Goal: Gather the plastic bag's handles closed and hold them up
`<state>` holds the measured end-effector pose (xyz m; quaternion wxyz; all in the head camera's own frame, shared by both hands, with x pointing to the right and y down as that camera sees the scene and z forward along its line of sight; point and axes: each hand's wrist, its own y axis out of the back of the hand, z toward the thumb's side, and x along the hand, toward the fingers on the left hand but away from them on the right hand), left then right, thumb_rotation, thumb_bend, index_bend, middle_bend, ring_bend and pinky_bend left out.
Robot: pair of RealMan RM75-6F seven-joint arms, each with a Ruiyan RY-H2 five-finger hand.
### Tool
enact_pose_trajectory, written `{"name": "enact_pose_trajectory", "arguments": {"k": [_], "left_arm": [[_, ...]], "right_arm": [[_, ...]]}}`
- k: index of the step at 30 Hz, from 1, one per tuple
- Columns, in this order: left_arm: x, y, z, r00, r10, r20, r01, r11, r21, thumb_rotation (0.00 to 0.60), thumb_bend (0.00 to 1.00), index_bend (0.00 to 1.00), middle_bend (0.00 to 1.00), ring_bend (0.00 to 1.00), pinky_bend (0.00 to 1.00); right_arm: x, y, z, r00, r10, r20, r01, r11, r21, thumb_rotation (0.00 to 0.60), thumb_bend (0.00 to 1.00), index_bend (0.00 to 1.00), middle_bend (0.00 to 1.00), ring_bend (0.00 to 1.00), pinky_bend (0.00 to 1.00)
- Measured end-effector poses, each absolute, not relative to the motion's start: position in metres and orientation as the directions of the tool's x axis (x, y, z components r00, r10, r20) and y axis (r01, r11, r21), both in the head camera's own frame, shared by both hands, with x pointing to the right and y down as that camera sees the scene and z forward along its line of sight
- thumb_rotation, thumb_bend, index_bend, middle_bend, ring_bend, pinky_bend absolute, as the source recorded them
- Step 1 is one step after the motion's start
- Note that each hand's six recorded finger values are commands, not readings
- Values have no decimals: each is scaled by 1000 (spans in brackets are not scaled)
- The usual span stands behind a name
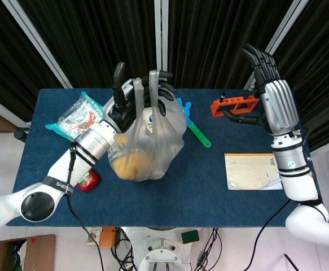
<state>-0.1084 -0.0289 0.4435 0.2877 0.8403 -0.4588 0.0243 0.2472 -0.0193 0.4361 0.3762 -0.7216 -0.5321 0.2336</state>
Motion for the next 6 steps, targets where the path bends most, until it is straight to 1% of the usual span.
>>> {"name": "enact_pose_trajectory", "arguments": {"k": [6], "left_arm": [[-116, -49, 420, 533, -801, 272, -817, -403, 414, 17, 30, 289, 404, 398, 565]], "right_arm": [[263, -15, 430, 314, 946, 75, 602, -137, -786, 600, 61, 0, 0, 0, 0]]}}
